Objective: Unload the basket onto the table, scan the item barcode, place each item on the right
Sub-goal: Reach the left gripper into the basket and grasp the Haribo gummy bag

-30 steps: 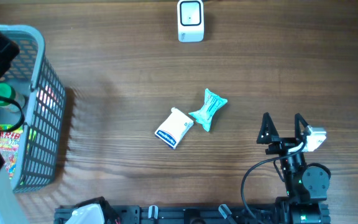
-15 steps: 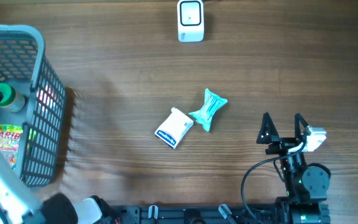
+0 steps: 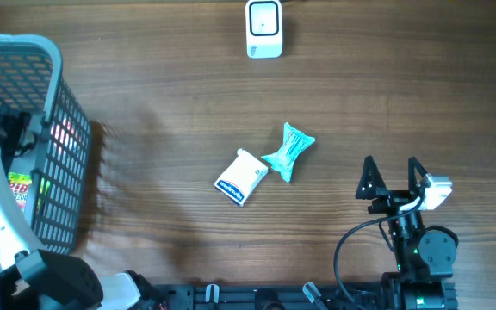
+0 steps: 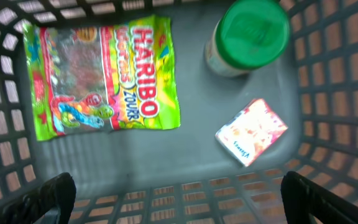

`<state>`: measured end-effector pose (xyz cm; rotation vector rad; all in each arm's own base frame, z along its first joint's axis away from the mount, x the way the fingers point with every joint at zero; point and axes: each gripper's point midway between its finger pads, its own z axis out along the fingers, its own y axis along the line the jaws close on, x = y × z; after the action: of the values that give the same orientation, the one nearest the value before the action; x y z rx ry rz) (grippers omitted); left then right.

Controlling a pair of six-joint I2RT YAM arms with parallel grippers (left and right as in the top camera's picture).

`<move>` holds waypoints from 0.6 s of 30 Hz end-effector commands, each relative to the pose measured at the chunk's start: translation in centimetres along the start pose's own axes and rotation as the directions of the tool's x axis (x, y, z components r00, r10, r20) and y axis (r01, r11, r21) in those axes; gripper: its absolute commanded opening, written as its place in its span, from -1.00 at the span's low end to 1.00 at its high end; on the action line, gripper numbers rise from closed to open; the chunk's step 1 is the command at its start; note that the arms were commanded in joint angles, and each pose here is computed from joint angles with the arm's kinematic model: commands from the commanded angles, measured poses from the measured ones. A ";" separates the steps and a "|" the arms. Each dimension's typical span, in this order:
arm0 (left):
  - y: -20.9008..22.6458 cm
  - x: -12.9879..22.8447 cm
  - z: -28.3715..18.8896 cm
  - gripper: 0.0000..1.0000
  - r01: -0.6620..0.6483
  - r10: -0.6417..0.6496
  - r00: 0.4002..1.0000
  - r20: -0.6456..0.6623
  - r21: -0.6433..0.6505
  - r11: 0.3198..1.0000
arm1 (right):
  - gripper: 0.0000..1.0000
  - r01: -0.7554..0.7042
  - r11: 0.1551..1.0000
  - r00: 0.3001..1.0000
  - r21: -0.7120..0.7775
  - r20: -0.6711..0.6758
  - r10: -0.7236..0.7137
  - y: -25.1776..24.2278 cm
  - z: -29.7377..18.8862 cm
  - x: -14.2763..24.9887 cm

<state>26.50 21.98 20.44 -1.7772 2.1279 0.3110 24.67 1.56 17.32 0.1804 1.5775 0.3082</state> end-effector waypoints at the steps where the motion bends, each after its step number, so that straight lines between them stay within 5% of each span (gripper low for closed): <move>1: 0.6 1.0 1.4 1.00 0.022 -0.022 1.000 -0.019 -0.019 1.000 | 1.00 -0.007 1.000 1.000 0.008 0.009 0.007 -0.1 0.0 -0.1; 18: 3.8 1.6 4.6 1.00 0.096 -0.102 0.993 -0.059 -0.099 0.990 | 0.99 -0.007 1.000 1.000 0.008 0.009 0.007 -0.1 0.0 -0.1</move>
<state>24.37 22.44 16.07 -1.8741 2.1518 0.3401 24.67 1.56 17.32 0.1807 1.5774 0.3085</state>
